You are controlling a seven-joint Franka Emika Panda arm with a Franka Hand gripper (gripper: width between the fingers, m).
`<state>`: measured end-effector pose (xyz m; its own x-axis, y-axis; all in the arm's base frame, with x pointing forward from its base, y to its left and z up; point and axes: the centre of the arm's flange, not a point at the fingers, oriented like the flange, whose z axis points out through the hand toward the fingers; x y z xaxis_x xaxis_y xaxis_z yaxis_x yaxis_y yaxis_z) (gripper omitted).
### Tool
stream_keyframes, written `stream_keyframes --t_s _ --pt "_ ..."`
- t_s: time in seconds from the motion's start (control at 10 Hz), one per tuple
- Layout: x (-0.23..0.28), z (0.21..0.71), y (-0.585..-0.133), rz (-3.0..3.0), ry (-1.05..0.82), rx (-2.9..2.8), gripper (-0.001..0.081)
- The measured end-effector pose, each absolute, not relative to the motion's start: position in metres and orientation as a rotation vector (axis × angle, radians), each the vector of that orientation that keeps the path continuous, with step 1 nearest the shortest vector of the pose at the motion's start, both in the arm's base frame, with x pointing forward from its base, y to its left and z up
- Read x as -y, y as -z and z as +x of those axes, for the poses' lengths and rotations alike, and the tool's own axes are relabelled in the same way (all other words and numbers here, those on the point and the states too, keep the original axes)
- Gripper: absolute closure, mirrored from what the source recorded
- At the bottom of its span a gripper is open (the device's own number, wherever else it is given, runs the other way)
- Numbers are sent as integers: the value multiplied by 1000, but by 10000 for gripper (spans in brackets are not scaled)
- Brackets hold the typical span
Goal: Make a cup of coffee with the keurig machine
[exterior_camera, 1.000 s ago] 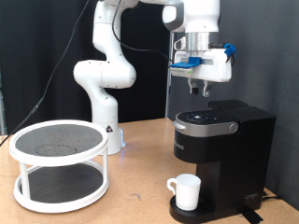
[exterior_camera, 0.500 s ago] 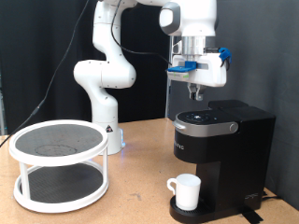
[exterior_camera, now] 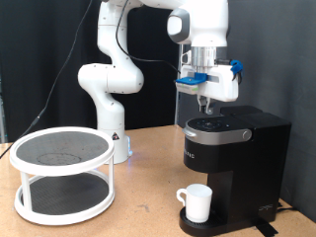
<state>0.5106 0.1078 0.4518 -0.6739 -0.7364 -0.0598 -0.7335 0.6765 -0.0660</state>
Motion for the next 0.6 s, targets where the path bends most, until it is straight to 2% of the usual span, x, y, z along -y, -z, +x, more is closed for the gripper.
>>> stream_keyframes --t_s 0.6 --pt "-109 517 -427 -1256 -33 -2835 806"
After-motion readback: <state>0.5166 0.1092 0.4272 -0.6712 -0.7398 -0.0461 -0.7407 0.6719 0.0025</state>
